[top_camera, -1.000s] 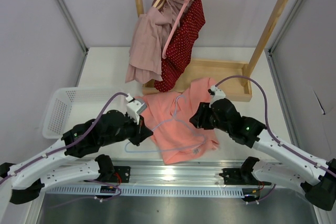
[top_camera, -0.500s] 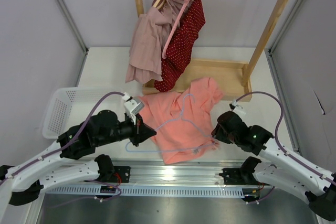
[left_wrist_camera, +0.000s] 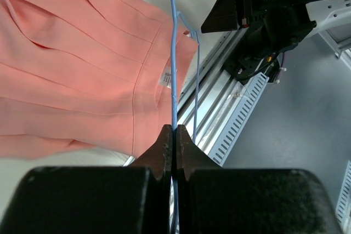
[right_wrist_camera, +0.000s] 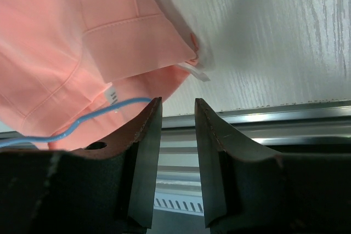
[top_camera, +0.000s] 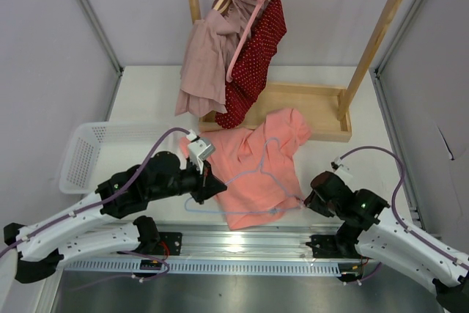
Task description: Place the skirt on the hanger
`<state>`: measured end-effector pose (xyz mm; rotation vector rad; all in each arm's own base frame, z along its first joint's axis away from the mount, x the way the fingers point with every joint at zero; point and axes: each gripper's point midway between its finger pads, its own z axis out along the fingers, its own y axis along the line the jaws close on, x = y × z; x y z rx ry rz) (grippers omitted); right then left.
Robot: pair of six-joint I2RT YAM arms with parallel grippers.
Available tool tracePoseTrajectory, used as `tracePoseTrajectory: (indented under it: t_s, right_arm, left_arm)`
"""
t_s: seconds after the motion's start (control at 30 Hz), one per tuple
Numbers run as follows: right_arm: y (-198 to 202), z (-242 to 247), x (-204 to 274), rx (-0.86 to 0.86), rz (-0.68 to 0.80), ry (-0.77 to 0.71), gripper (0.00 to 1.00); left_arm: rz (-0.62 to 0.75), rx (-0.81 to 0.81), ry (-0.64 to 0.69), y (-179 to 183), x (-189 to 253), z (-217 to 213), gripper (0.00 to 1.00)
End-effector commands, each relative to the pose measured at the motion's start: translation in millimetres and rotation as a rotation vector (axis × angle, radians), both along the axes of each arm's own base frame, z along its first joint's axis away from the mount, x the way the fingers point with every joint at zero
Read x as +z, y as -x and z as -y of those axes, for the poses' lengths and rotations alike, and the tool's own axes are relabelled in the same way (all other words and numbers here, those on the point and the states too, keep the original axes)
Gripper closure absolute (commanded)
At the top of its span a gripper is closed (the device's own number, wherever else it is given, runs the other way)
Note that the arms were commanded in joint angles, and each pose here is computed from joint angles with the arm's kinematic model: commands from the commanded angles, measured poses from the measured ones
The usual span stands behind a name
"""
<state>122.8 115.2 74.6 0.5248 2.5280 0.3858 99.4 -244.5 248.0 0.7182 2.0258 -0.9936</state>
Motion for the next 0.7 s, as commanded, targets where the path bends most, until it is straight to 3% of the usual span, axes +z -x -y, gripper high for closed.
tracePoseTrajectory:
  t_s: [0.0,0.3,0.67]
  right_arm:
    - [0.9,0.7,-8.3,-0.024,-0.007,0.0,0.64]
    - [-0.7,-1.6,-29.9,0.007,-0.009,0.019,0.64]
    - [-16.1,-9.8,-34.2,0.033,0.062,0.019,0.66]
  left_arm:
    - [0.032,0.015,0.046,-7.6,8.1,9.7,1.0]
    - [0.036,0.099,-0.039,-20.2,-2.5,1.0,1.0]
    - [0.029,0.111,-0.051,-20.6,-5.6,-1.6,1.0]
